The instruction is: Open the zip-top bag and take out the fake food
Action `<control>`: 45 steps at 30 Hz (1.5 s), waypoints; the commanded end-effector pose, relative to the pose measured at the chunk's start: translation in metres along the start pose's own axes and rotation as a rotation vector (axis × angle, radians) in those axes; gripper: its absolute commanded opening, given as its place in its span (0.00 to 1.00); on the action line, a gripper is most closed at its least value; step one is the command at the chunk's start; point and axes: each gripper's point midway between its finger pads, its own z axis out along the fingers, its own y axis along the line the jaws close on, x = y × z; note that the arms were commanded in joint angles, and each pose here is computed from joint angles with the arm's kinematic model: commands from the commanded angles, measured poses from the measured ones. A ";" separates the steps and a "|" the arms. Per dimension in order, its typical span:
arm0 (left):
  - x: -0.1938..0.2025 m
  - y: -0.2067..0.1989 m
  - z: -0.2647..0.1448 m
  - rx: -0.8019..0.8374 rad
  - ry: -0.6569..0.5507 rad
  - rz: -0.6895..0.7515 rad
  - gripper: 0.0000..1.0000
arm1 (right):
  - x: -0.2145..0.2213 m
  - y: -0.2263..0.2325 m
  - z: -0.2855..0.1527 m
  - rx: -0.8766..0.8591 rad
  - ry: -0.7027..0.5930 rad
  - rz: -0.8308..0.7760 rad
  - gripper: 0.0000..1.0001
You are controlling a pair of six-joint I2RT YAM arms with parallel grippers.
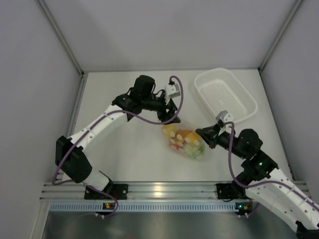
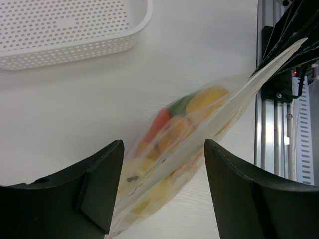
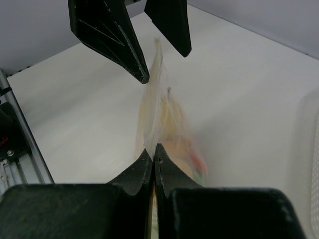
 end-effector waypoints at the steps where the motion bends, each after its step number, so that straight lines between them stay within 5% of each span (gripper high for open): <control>1: -0.031 0.004 -0.007 -0.019 -0.074 0.086 0.71 | -0.045 0.003 0.001 -0.018 -0.131 -0.037 0.00; 22: -0.048 -0.001 -0.019 -0.028 -0.111 0.107 0.68 | -0.043 0.004 0.002 -0.021 -0.123 -0.028 0.00; 45: -0.004 -0.003 0.006 0.074 -0.039 0.042 0.67 | -0.054 0.007 0.002 -0.034 -0.153 -0.015 0.00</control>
